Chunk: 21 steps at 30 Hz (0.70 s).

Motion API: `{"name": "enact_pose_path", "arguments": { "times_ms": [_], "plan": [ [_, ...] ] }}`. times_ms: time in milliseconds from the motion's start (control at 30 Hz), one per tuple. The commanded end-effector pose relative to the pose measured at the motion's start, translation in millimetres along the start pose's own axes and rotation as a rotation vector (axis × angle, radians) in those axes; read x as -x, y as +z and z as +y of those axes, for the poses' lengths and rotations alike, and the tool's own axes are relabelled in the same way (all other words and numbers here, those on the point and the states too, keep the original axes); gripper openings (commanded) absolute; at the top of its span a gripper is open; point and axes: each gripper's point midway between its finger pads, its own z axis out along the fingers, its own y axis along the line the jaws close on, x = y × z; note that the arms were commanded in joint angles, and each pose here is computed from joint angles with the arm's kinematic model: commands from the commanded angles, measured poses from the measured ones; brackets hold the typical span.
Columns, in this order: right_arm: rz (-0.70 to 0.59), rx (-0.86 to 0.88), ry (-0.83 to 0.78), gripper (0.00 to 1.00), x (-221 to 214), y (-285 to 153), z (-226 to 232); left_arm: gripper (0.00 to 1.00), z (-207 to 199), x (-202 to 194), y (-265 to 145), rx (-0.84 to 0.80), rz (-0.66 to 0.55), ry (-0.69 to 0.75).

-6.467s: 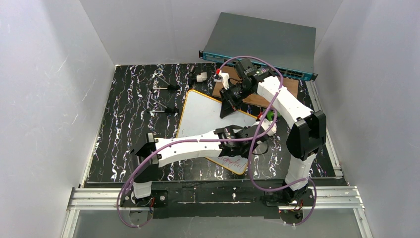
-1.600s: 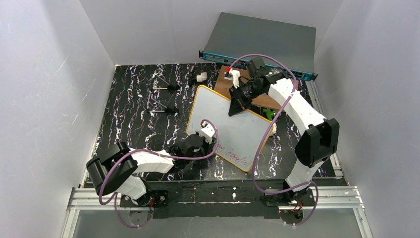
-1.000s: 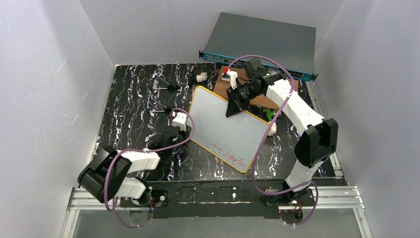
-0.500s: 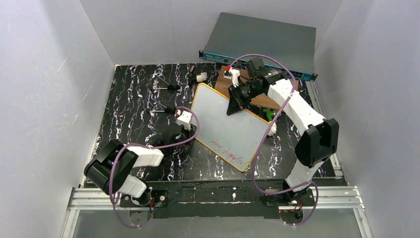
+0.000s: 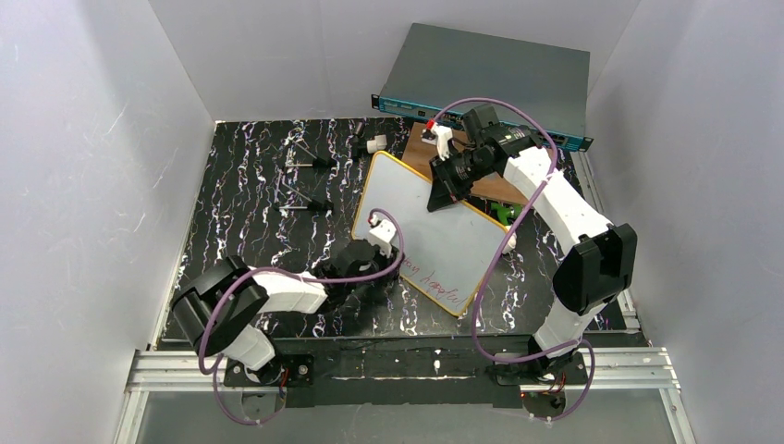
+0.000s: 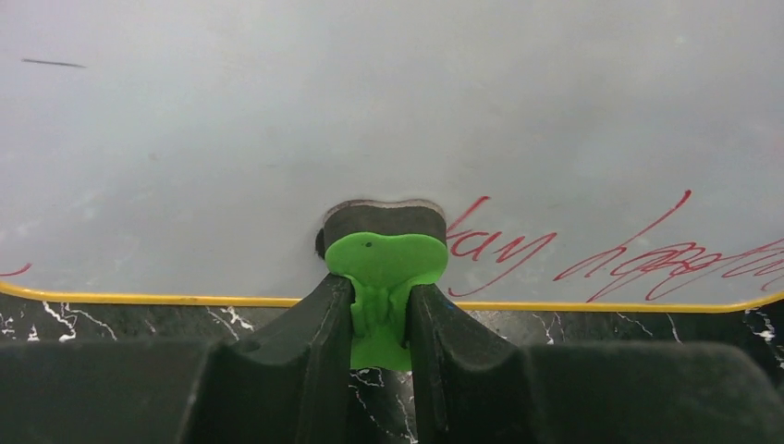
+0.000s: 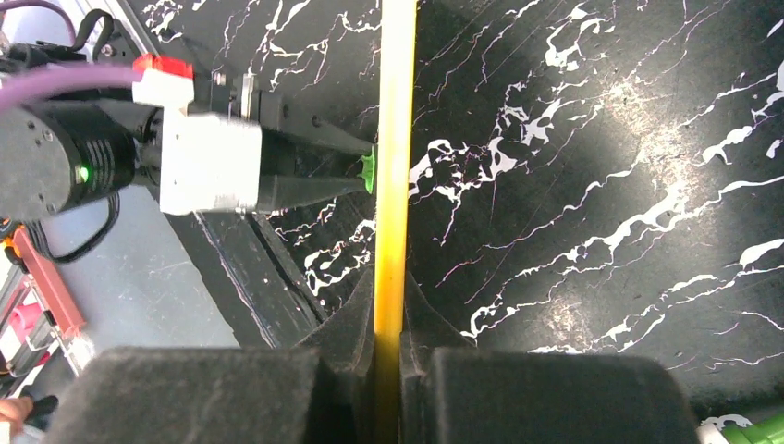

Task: Erase the whiteboard
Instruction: Erase the whiteboard at the center of the board.

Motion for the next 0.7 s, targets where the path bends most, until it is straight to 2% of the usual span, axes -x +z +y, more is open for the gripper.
{"name": "enact_pose_path", "arguments": {
  "times_ms": [0,167,300,533,667],
  "plan": [
    [0.056,0.274,-0.09,0.01,-16,27,56,0.0,46,29,-3,0.096,-0.026,-0.111],
    [0.057,0.283,-0.085,0.01,-16,27,57,0.0,118,37,-18,0.241,-0.038,-0.114],
    [0.054,0.284,-0.086,0.01,-16,26,58,0.0,140,43,-15,0.248,-0.08,-0.103],
    [0.058,0.3,-0.075,0.01,-19,27,60,0.0,123,66,-3,0.107,-0.141,-0.06],
    [0.066,0.316,-0.071,0.01,-20,29,63,0.0,104,83,0,-0.005,-0.136,-0.019]
  ]
}}
